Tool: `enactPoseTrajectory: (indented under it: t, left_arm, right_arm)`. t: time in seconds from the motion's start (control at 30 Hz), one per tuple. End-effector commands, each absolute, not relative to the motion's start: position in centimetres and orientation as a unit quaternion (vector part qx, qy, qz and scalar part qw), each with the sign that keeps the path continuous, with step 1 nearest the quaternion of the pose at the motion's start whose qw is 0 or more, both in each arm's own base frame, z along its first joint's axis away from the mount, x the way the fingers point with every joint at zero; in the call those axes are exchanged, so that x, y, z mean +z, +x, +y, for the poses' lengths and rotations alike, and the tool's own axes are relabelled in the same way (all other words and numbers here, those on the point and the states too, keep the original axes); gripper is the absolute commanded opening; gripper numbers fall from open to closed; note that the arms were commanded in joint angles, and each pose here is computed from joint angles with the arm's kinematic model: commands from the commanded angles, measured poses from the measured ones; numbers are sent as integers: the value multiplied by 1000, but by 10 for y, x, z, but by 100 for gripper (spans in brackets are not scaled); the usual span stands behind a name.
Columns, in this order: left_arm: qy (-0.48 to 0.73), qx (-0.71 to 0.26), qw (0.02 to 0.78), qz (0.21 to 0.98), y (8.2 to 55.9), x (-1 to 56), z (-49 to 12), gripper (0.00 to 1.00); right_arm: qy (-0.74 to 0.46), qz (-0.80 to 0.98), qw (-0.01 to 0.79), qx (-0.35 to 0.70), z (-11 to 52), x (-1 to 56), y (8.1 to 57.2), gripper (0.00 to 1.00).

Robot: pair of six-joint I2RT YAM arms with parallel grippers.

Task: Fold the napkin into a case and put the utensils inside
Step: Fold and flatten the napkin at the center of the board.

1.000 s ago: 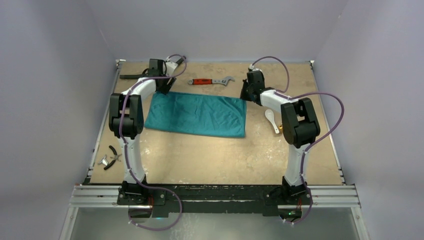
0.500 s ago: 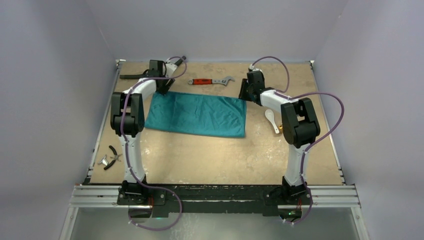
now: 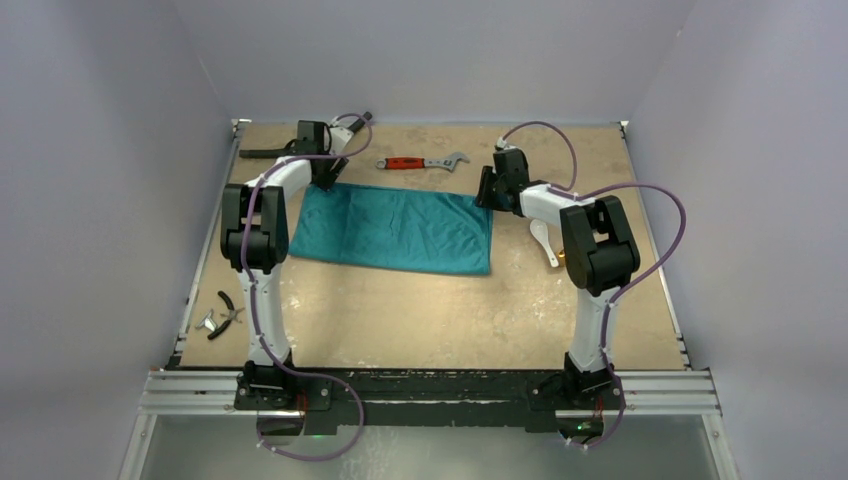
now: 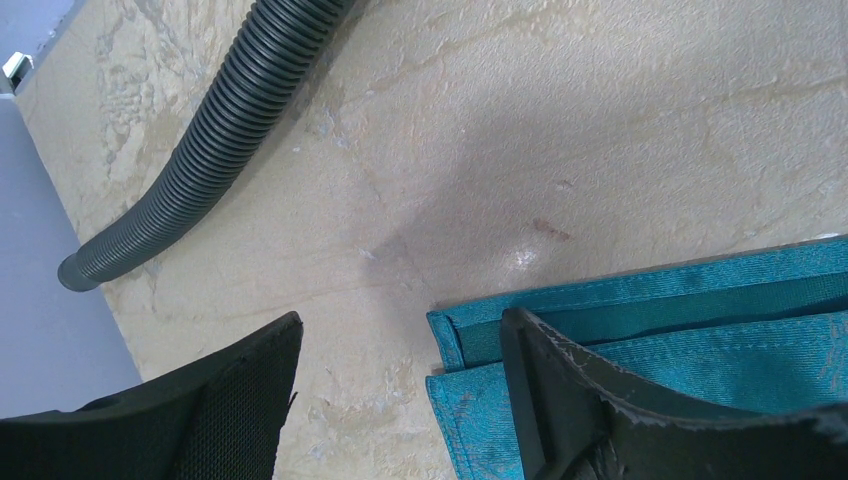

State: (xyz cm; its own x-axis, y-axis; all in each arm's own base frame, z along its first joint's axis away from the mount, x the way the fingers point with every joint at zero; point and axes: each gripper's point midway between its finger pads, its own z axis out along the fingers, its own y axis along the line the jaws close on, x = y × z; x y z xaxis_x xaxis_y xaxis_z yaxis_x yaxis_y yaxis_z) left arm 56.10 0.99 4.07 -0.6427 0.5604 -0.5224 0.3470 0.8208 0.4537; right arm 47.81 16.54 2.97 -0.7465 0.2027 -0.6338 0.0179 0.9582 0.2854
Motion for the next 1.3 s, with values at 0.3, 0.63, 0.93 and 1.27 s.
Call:
enactPoseTrajectory:
  t: [0.3,0.63,0.93,1.27]
  left_arm:
    - [246,149,367,885,571,77,15,71]
    - [241,155,358,888,573,72,29,71]
    - [243,160,344,893,570,55,32,70]
    - [248,163,329,897,567,38,34,69]
  right_arm:
    - [66,918,374,115,160,38,487,0]
    - [67,916,380,112,158,44,489,0]
    - [68,912,388,111,157,55,491,0]
    - [67,916,380,110,155,59,481,0]
